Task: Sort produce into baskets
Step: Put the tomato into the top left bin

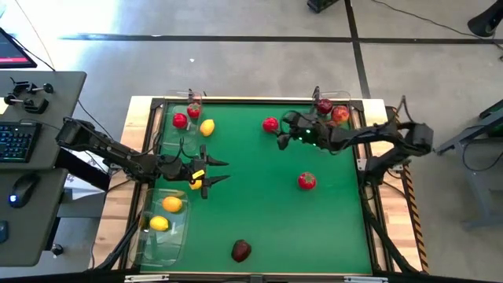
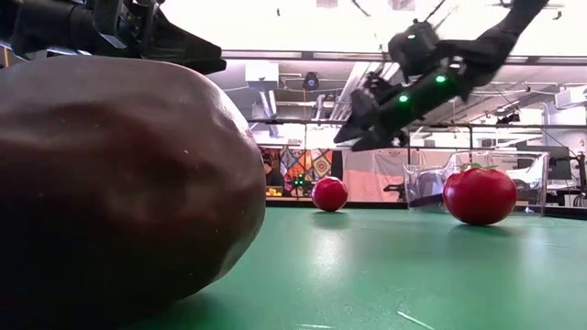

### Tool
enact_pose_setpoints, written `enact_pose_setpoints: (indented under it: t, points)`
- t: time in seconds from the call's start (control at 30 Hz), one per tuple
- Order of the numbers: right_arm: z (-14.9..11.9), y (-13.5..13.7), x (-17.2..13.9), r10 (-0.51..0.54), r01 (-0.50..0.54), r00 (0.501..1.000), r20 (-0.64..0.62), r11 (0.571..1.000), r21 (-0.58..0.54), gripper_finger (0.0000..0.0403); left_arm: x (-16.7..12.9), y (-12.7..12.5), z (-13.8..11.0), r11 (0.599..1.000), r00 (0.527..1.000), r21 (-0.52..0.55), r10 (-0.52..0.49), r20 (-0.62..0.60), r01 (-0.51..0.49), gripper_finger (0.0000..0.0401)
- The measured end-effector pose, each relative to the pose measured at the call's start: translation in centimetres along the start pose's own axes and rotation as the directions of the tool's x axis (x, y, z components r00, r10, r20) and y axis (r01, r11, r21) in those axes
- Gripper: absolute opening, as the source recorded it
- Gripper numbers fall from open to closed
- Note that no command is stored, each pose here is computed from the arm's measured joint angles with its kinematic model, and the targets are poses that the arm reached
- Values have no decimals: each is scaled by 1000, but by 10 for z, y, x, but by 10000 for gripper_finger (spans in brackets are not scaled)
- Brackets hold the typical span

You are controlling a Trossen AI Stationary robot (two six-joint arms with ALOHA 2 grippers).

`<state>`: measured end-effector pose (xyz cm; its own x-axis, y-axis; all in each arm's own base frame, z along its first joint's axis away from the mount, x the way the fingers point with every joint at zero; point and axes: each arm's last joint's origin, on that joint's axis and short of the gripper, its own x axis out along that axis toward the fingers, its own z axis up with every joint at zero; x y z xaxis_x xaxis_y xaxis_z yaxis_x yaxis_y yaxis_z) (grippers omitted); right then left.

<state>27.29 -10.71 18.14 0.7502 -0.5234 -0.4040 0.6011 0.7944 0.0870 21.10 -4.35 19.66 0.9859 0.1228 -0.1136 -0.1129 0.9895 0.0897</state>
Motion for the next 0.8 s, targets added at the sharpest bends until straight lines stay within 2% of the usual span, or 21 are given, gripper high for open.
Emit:
enact_pose_setpoints:
  t: [0.13, 0.33, 0.53, 0.8]
  points:
    - [3, -2, 26, -12, 1, 994, -106, 995, -103, 323, 0, 0, 0, 1000, 1000, -7, -3, -1, 3, 184]
    - [-1, -15, 59, -70, 39, 964, -256, 992, -124, 323, 0, 0, 0, 1000, 1000, -7, -4, -3, 4, 184]
    - [-3, -17, 77, 63, -90, 950, -306, 993, -75, 323, 0, 0, 0, 1000, 1000, -7, -4, -3, 4, 184]
    - [-6, -24, 82, 142, -158, 937, -318, 987, -26, 323, 0, 0, 0, 1000, 1000, -7, -4, -2, 4, 184]
